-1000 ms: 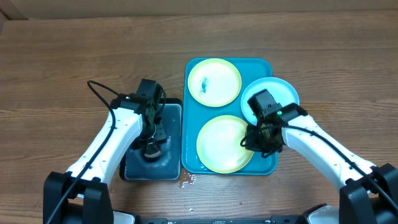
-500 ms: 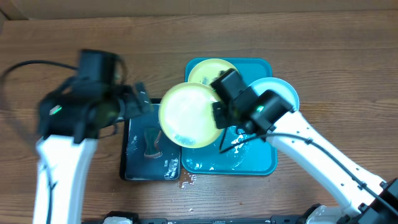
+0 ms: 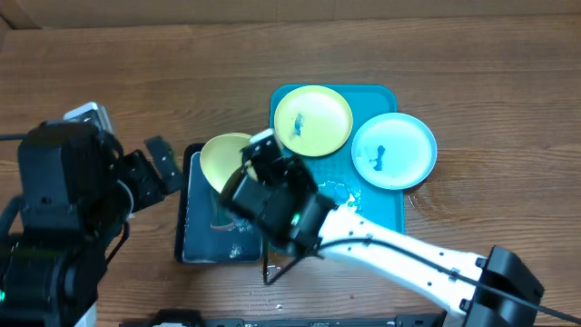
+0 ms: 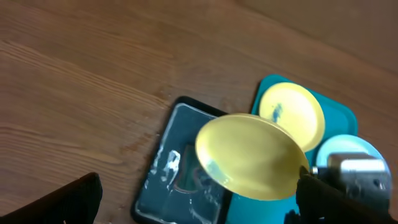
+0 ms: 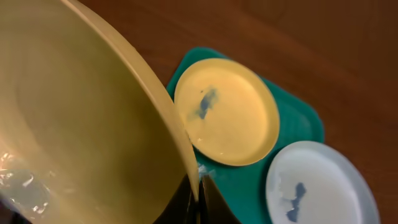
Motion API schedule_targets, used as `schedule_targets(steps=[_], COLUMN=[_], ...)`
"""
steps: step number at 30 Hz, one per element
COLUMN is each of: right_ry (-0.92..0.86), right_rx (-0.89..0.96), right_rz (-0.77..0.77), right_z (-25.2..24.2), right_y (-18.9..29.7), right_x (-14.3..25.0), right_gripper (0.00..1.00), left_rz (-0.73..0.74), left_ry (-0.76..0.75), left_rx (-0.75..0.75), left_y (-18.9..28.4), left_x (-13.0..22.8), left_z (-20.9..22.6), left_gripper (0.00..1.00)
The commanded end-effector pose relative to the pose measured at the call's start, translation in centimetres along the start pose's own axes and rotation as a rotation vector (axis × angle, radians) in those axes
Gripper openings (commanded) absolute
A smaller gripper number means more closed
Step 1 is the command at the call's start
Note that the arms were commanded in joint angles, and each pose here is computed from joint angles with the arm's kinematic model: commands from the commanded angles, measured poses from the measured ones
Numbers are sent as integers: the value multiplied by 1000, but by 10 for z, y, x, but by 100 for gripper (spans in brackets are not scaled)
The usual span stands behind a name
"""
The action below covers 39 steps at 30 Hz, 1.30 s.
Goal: Clean dirty plates on tray and stack at the side
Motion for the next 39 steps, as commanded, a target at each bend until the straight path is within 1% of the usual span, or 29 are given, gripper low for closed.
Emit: schedule_targets(steps=[1,3,8,12,23,39], right_ry=[4,40,72,71,42,30], right_rx=[180,208,259,278,254,249], right_rz=[-210,-248,-316,-350,-369,-374], right_z=[-4,-1,3,5,1,0], right_y=[29,37,53,59,71,72], right_x=[-18,-17,-17,-18,-23,-24], right_gripper=[4,4,4,4,4,4], left_rz=[-121,-141,-126,-120,-114,-114], left_ry=[12,16,12,12,11,11], left_rx=[-122,-141,-138,-139,-141,-140], left_y=[24,27,26,24,22,22], left_x=[-1,-1,0,0,-1,-1], left_z=[17,20,19,19,19,19], left_gripper=[100,100,100,100,100,100])
Point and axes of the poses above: each gripper's point midway between its finger pads, its own y axis back along the fingers, its own z axis along the line the jaws close on, x = y × z, the point moved 8 cm from there along y, back along the fingers, and after that the axes turned 8 degrees about -y, right-handed, at the moved point
